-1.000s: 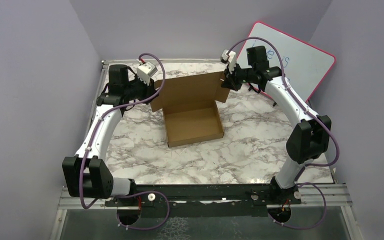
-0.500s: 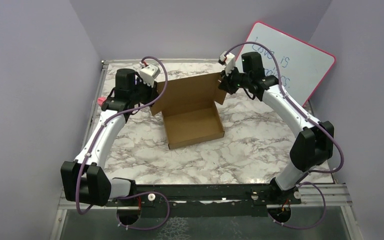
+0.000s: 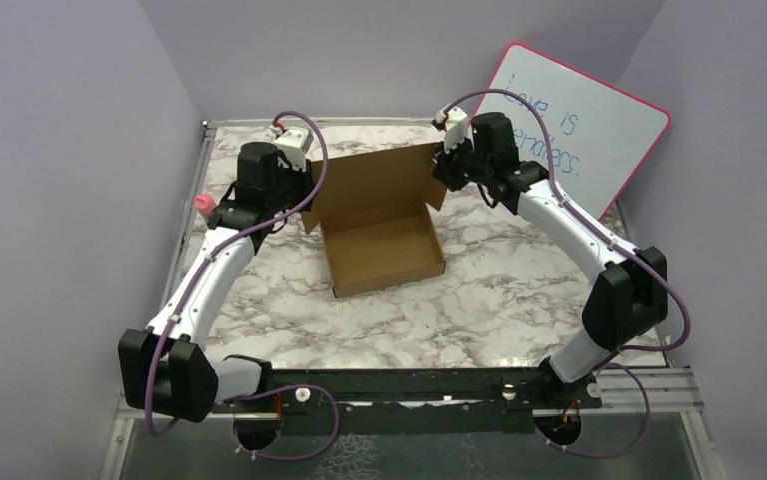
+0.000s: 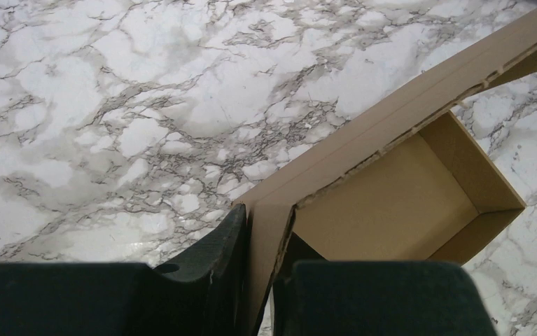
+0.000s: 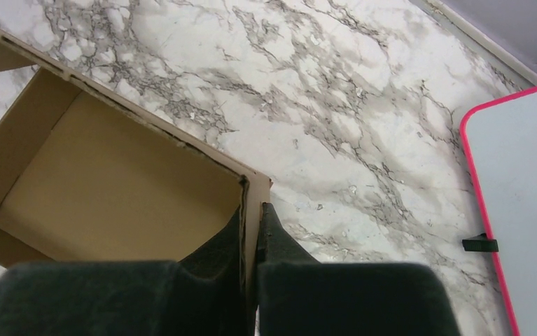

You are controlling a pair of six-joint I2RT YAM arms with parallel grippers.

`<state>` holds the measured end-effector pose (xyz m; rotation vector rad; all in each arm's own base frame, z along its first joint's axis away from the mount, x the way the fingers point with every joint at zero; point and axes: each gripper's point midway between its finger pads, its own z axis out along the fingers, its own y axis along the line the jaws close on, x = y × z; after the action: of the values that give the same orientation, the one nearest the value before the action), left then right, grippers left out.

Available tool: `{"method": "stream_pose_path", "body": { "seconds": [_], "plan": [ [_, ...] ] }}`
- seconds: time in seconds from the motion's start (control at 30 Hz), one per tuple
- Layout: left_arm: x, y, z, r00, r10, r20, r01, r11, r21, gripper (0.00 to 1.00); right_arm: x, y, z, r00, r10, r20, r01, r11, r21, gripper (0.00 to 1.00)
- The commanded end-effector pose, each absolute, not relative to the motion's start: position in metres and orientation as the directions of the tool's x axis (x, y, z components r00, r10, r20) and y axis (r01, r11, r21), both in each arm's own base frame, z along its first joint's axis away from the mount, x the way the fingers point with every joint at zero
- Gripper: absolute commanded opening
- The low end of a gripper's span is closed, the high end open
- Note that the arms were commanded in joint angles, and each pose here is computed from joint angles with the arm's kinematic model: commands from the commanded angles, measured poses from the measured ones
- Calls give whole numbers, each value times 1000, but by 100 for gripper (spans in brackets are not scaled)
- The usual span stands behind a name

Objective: Fold the paper box

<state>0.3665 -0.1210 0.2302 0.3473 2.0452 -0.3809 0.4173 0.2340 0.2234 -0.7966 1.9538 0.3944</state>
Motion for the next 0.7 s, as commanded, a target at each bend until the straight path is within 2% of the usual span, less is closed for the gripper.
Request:
{"method": "stream_pose_path", "body": {
  "seconds": [0.0,0.3,0.47,0.67],
  "plan": [
    [372,-122,246,-440,-11,-898,293,943,-155,17,419,233,230,-352,-314,-882,-603,797,-43,2],
    [385,-123,239,-451,-118,-884,149,967,-205,18,416,243,223,-438,-212,-874,-489,871,34,1],
    [397,-126,246,-409,-190,-893,104,962,-252,19,418,245,225,-465,-108,-879,-403,910,101,1],
    [411,-127,249,-365,-230,-902,69,960,-272,23,417,255,222,-474,-73,-877,-370,921,123,1]
  ]
}}
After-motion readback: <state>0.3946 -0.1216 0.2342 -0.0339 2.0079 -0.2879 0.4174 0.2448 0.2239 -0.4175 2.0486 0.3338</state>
